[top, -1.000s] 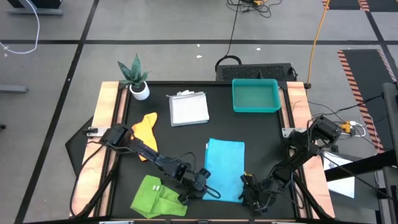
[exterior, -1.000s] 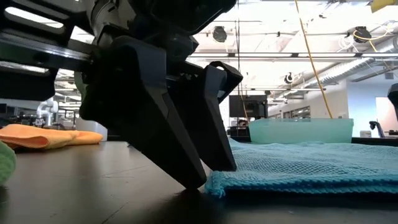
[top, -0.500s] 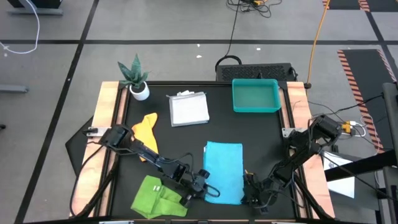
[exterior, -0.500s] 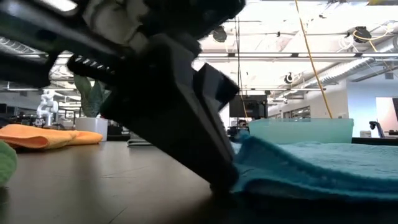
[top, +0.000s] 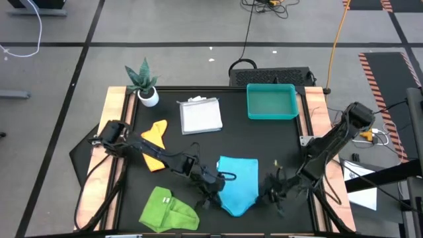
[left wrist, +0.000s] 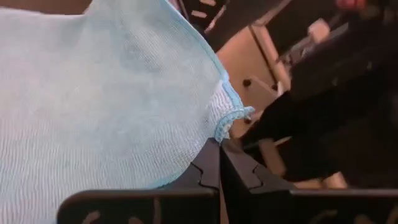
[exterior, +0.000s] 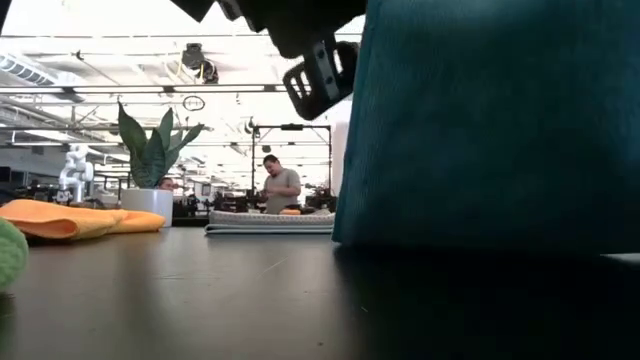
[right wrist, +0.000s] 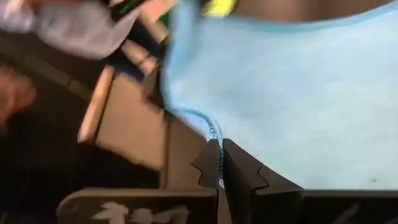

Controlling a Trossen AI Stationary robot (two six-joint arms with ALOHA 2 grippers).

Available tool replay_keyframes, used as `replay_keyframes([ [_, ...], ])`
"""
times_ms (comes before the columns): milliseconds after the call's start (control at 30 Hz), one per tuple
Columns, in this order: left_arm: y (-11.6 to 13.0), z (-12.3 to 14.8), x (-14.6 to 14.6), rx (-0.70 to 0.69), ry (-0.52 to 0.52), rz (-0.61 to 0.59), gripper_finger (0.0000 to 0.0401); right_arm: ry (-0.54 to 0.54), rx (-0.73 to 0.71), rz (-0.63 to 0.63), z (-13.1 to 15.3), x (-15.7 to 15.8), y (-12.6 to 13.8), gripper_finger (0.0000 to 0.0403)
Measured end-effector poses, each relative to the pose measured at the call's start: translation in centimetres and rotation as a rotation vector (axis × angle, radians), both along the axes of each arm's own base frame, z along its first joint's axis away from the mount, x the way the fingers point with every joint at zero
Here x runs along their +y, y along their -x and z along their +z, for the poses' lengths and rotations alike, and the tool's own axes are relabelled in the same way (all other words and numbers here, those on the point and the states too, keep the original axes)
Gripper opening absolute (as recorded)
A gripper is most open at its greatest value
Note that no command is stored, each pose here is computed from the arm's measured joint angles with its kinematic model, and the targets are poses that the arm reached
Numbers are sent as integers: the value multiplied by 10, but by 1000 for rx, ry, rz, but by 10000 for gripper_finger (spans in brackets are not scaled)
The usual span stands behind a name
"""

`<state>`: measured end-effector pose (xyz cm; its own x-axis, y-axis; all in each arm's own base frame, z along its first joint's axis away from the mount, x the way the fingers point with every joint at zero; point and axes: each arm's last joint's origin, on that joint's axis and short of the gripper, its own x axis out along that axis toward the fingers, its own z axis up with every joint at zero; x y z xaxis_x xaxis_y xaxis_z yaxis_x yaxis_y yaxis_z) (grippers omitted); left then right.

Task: Fold microfiber towels
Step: Fold the blue microfiber towel

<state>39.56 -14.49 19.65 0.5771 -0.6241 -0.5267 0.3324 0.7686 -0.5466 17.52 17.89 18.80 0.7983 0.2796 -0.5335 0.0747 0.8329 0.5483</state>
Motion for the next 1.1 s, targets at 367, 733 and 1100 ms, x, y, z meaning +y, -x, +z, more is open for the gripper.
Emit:
replay_keyframes([
  [367, 8, -29, 49, 122, 81, 376, 0, 189, 187, -349, 1, -65, 3, 0],
  [733, 22, -33, 96, 216, 10, 585, 0, 145, 238, -440, -30, -121, -15, 0],
  [1100, 25, -37, 107, 240, -75, 579, 23, 115, 256, -462, -48, -140, -10, 0],
])
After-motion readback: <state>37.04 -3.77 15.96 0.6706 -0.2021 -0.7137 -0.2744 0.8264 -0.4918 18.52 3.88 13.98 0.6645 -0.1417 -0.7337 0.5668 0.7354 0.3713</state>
